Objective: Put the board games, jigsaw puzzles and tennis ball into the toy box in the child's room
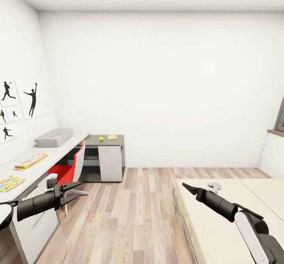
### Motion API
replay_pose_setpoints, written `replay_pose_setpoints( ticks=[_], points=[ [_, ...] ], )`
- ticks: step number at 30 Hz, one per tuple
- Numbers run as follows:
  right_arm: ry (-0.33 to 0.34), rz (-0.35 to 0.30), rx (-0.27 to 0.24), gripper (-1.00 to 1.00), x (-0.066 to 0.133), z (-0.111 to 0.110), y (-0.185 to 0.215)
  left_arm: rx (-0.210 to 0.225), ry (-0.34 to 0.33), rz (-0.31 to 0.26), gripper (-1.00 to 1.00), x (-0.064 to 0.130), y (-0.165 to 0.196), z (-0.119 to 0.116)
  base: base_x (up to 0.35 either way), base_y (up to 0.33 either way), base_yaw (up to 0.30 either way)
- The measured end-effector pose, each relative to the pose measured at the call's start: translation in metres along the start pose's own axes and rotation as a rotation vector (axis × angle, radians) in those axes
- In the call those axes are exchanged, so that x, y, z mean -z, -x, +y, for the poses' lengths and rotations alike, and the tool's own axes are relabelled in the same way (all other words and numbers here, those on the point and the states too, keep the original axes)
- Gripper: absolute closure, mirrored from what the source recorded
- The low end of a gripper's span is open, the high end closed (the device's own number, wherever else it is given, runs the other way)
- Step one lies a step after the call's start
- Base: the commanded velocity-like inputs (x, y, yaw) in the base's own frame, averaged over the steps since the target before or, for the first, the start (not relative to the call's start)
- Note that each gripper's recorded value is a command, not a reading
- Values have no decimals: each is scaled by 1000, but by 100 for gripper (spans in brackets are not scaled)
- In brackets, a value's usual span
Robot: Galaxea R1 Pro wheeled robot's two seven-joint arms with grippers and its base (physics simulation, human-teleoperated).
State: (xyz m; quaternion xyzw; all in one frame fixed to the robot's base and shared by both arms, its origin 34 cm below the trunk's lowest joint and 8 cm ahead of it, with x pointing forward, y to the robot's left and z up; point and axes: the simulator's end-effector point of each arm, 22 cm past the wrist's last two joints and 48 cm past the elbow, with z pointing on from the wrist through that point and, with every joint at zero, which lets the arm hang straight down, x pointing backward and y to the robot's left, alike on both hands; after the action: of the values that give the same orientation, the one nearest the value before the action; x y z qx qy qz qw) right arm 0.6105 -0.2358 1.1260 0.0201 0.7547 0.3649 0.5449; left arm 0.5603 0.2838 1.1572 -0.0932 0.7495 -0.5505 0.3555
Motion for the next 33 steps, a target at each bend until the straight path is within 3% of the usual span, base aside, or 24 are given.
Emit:
replay_pose_setpoints(
  ticks=[33],
  points=[
    [1, -2, 1, -100, 0, 1, 1, -2, -1, -1, -100, 0, 0, -1, 0, 0, -1]
  ],
)
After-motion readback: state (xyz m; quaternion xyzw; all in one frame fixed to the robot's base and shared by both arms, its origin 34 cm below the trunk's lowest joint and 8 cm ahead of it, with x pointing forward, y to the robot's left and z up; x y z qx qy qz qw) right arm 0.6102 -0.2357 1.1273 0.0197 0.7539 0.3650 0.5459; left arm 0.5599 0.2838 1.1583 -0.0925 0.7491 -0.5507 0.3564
